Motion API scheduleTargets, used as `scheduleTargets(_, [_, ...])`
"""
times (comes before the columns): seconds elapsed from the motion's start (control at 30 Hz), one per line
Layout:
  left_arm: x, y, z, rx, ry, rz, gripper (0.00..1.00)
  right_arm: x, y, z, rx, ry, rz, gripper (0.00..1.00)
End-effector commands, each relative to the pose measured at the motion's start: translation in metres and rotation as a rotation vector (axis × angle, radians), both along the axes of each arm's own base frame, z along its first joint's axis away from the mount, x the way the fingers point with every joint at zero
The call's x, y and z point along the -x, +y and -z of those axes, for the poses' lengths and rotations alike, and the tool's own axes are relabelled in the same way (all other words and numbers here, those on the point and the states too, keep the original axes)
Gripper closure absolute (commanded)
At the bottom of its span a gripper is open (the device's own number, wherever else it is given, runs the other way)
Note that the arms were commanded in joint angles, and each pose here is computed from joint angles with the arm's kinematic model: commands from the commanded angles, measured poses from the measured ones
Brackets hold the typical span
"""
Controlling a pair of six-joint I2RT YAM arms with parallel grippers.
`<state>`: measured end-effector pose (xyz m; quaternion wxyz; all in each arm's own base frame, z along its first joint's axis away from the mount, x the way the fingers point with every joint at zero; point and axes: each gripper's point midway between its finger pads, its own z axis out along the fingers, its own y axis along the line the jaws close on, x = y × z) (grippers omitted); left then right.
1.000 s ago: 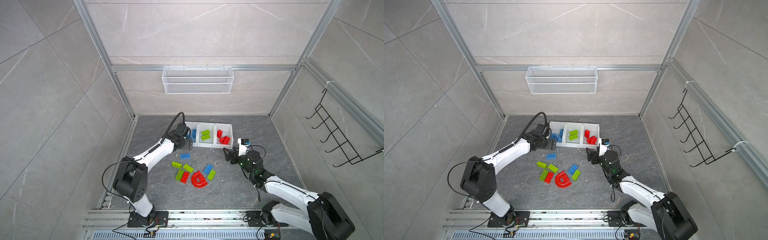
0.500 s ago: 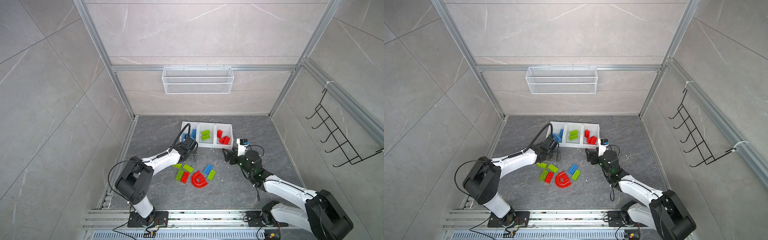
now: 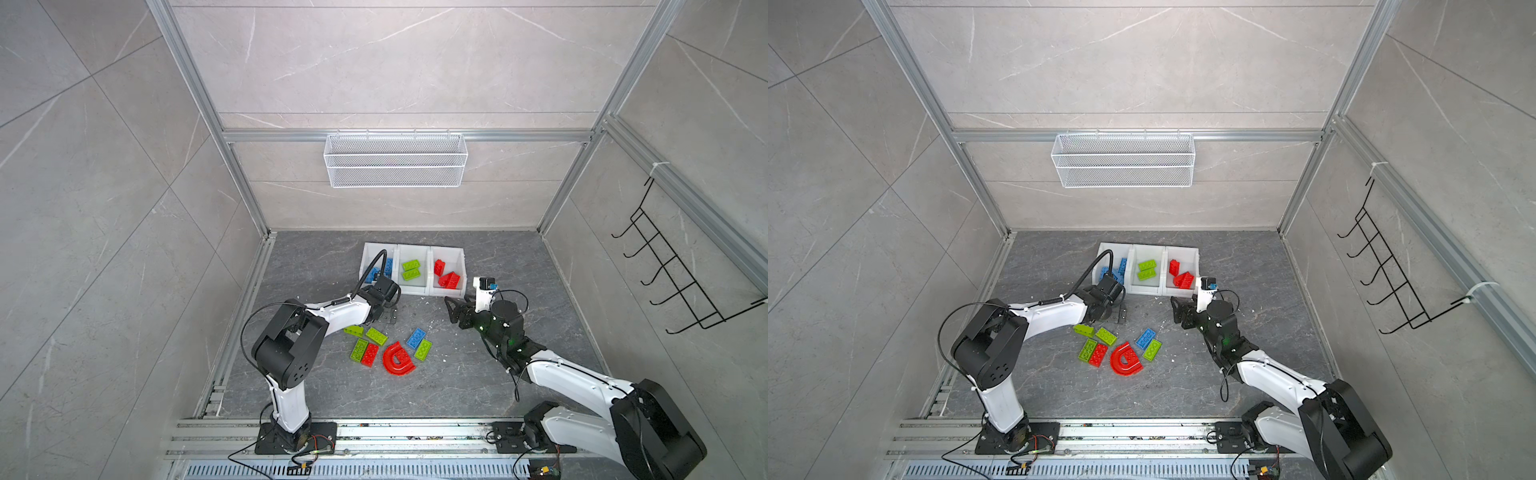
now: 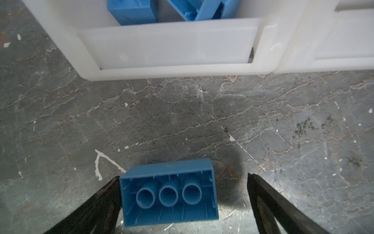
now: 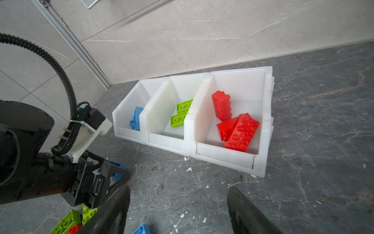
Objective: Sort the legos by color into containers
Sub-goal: 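Lower the left gripper onto another blue brick near the bin and close, then carry the blue brick over the blue compartment and open the left gripper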
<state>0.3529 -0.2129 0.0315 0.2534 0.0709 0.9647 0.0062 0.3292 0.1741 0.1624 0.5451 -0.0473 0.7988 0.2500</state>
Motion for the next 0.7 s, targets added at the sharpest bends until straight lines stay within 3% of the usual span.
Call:
scheduleTargets(0.0, [-0.013,-0.003,-0.004,0.023,-0.033,-0.036,0.03,-0.003,0.006,-0.017,-0.007,-0.04,-0.019,0.22])
scheduleTargets(0.17, [-0.014,-0.006,-0.001,0.042,-0.032,-0.026,0.09,-0.003,0.006,-0.017,-0.006,-0.038,-0.019,0.22])
scheduleTargets(0.67, [-0.019,-0.009,-0.022,0.036,-0.064,0.03,0.41,-0.003,0.007,-0.015,0.001,-0.034,-0.021,0.22])
